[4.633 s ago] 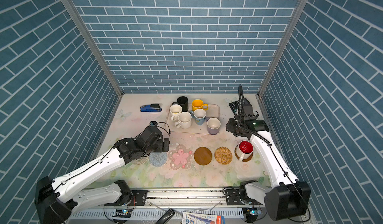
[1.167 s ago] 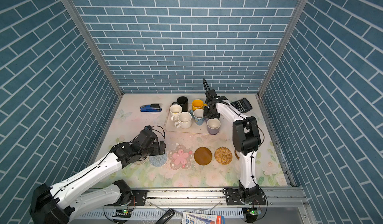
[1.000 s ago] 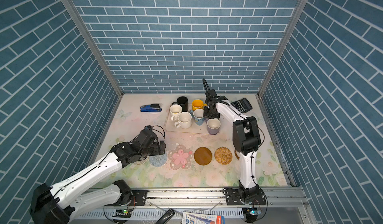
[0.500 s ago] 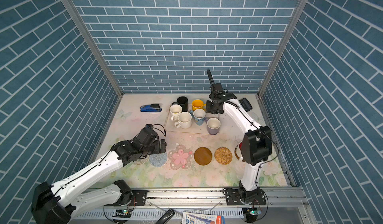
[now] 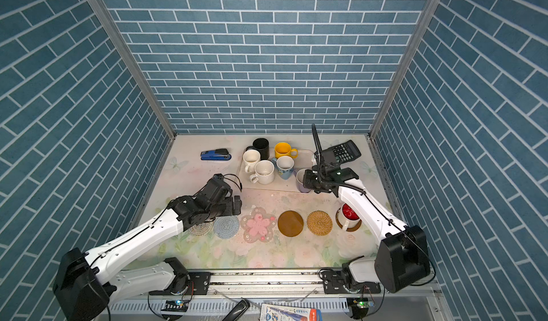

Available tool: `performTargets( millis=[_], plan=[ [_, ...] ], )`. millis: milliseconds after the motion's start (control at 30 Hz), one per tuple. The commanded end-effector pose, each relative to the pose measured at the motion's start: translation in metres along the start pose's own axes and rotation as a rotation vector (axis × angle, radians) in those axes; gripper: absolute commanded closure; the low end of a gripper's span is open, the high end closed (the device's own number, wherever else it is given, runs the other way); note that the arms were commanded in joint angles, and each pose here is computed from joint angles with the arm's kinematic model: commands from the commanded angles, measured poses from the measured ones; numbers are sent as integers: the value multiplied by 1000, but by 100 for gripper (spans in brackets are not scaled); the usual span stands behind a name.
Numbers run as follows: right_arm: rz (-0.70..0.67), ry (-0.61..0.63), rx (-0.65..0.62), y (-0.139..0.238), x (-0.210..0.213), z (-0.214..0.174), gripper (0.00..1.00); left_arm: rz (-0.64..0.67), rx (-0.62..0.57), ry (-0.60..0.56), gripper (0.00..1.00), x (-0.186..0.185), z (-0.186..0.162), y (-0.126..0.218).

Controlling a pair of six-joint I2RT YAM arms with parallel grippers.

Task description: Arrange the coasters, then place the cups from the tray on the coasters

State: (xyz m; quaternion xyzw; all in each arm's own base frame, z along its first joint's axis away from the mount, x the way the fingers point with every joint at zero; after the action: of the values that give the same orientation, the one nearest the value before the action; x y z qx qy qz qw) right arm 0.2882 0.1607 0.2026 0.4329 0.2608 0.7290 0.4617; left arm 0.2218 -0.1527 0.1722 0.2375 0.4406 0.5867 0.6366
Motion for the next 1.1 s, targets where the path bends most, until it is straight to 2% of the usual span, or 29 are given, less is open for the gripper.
performTargets(
  millis=[0, 200, 400, 733, 1067],
  plan=[
    [125, -66, -38, -7, 11, -3, 78, -19, -20, 2, 1, -5, 8, 3],
    [150, -124, -2, -38, 7, -21, 81, -6, -12, 9, 1, 0, 4, 3],
    [106, -126, -38, -55, 2, -25, 100, 4, -17, 13, 1, 6, 3, 6],
    [-31, -134, -33, -79, -22, -31, 100, 10, -12, 11, 1, 7, 3, 7],
    [-102, -107, -9, -89, -32, -25, 100, 16, 0, 15, 1, 8, 1, 1]
  ],
)
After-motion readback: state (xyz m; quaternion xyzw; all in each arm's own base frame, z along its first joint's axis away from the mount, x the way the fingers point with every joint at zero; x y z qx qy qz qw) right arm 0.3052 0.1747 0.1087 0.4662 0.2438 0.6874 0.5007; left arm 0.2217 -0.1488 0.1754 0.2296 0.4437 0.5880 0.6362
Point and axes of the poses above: each gripper's point midway between its finger pads, its own y axis back along the fingers, its own x axis along the line the jaws close on, z = x × y, the point moved 5 cm from there along y, back along the fingers, and after that the axes turned 7 degrees about y, right-handed, at the moved point
